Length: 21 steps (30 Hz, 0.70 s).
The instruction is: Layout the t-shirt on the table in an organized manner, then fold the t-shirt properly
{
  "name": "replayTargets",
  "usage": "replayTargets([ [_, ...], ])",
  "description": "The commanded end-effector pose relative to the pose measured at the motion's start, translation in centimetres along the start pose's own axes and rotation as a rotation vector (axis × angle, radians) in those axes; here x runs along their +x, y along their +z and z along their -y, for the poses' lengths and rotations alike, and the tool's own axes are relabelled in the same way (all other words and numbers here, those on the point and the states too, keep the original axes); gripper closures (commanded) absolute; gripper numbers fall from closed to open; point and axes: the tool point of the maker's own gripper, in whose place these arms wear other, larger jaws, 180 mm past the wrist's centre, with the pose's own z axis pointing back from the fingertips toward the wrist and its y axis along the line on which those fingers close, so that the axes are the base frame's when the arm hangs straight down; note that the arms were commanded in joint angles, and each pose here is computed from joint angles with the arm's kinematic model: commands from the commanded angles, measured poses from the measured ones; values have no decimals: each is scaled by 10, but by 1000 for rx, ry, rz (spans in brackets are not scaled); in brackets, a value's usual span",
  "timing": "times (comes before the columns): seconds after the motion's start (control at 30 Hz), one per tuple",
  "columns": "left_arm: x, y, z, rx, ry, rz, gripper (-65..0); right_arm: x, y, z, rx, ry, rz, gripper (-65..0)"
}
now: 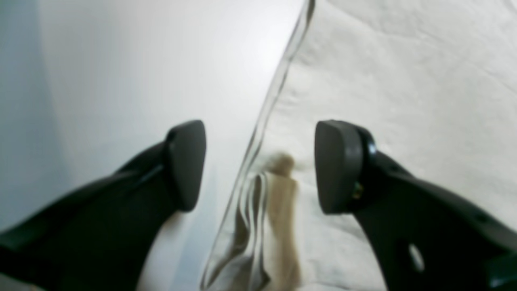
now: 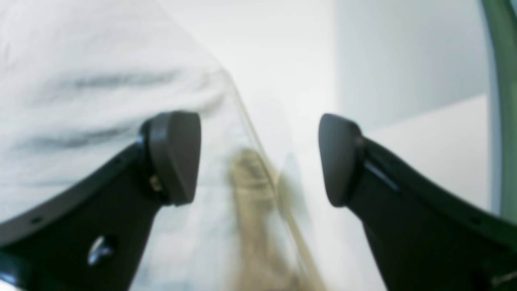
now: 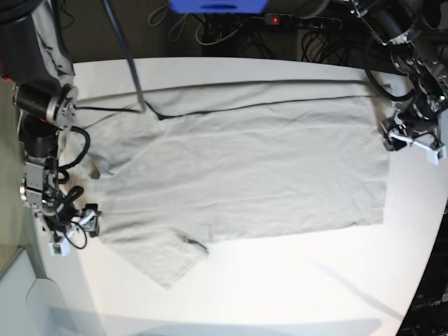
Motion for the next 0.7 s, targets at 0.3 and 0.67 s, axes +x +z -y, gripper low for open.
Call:
replayTargets([
  [0.3,32,8,57,-97,-68,113,-411,23,11,31,-60,-19,74,-456],
  [0.67,46,9,65,-107,-82,142,-411,24,12,28,-62,0,80,-459],
])
